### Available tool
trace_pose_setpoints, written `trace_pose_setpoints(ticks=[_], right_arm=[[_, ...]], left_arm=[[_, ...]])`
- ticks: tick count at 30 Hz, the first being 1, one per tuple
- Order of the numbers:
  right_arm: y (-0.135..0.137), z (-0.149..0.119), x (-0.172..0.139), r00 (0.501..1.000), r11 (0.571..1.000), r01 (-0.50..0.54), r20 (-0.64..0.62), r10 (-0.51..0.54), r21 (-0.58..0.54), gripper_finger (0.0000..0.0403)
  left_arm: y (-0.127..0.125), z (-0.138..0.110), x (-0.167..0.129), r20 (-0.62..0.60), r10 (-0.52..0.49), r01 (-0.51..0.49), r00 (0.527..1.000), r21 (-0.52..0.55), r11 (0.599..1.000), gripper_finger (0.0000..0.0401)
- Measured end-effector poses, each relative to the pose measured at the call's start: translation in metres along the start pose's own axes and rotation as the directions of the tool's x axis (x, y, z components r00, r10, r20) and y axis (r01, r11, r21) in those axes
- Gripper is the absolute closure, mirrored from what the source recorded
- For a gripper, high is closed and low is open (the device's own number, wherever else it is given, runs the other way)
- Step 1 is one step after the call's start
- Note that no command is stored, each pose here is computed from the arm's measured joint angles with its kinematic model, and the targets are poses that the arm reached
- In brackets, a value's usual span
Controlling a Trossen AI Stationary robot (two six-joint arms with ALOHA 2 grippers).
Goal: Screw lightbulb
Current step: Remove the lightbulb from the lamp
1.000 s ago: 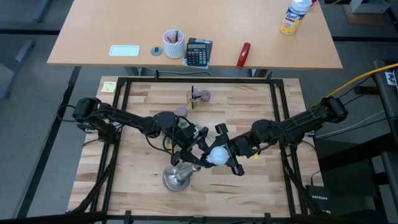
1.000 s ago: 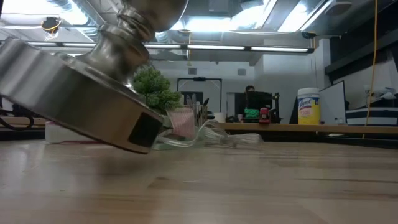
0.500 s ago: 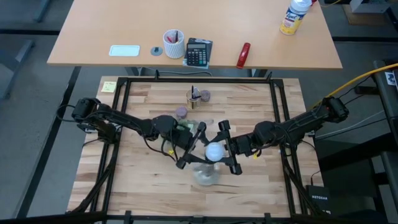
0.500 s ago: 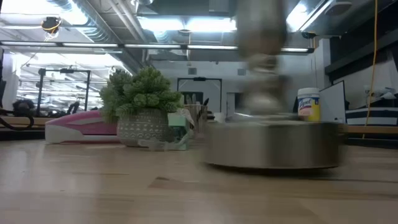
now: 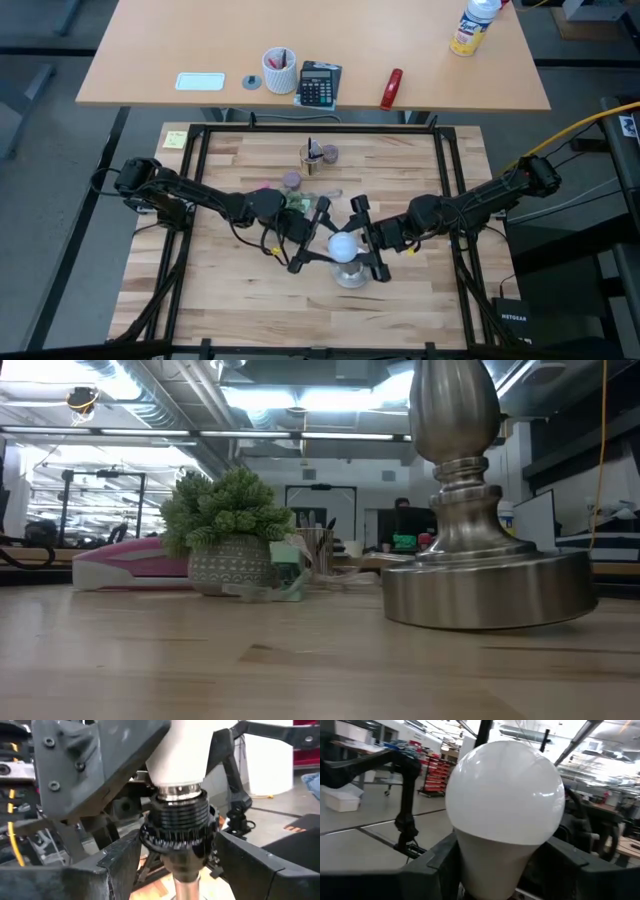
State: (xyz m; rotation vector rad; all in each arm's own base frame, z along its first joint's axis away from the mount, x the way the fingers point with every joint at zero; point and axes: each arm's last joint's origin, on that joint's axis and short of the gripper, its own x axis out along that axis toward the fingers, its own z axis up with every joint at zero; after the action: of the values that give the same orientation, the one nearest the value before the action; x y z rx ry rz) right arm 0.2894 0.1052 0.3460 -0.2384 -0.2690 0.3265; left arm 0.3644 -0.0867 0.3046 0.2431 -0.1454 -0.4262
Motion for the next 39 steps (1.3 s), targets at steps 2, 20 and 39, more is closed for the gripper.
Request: trace_pose_setpoints(ticks=[2,20,39], right_arm=[[0.0008,0.0001,0.0000,1.000,1.000,-0.026,0.006,0.026,0.003,0.0199],[0.0002,0.0022,0.0000,0.999,1.000,-0.028,0.032,0.028,-0.013,0.0205],[-0.0069,0.0076,-0.0005,0.985,0.986,0.163,0.058,-0.161,-0.032,0.0206]], left_arm=[[-0.0007,-0.0008,0.0000,-0.003,-0.021,0.021,1.000,-0.010,1.000,0.0155],[-0.0002,-0.0016,0.0001,-0.009,0.010,-0.011,1.000,-0.069,0.998,0.0214],[0.0044,0.0034,0.0001,-0.010,0.273,-0.273,0.962,-0.058,0.960,0.0217]])
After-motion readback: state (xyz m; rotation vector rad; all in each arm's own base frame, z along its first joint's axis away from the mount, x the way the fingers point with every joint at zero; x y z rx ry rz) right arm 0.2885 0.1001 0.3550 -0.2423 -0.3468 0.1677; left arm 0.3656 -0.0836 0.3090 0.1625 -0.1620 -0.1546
